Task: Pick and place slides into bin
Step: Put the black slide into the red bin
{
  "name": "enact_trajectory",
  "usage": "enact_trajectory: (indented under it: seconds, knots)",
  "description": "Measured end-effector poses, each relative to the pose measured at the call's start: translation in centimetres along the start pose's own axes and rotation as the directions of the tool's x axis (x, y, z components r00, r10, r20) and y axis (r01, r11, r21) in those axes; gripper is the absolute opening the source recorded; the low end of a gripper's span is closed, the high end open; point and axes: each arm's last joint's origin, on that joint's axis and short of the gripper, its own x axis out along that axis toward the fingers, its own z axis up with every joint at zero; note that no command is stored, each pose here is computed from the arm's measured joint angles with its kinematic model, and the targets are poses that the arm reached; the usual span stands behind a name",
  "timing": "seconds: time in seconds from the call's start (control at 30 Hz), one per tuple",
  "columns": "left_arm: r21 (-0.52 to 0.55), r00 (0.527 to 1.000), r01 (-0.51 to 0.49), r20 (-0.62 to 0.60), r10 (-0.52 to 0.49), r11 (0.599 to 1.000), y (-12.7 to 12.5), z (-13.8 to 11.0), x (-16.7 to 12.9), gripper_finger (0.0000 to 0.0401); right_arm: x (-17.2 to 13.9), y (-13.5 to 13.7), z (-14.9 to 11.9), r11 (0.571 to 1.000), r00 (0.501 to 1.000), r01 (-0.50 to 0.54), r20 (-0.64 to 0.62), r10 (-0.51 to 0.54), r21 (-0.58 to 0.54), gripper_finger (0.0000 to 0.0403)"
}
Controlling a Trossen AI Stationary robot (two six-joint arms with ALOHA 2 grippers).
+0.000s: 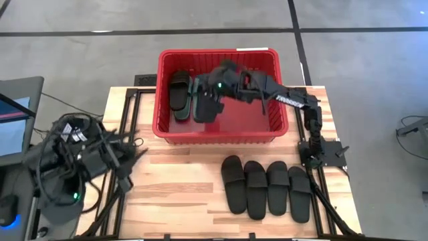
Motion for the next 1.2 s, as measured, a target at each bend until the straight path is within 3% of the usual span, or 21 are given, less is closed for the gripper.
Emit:
enact_trajectory:
  seconds: [0.3,0.47,0.67,1.0,1.2]
  knots:
    - [-0.018,0.998,-0.047,-0.035,0.046,0.999,1.5,-1.6,1.4,0.0220,3.5,-4.2,-1.7,0.996,0.996,-0.082,0.044,0.084,-0.041,0.0001]
    - [-0.038,0.996,-0.077,-0.044,0.075,0.996,2.3,-4.4,1.8,0.0220,5.5,-4.7,-2.7,0.991,0.990,-0.127,0.051,0.130,-0.050,0.0001]
    - [-0.057,0.993,-0.103,-0.054,0.100,0.993,4.2,-7.8,1.9,0.0220,7.7,-5.3,-3.4,0.994,0.991,-0.098,0.089,0.103,-0.058,0.0001]
    - [-0.152,0.993,-0.115,-0.059,0.107,0.982,9.1,-12.4,1.3,0.0220,11.0,-5.6,-4.8,0.997,0.983,-0.072,0.170,0.069,0.006,0.0001]
    - [-0.196,0.993,-0.116,-0.059,0.106,0.974,10.6,-14.6,1.0,0.0220,12.4,-5.3,-5.7,0.994,0.981,-0.083,0.181,0.069,0.072,0.0001]
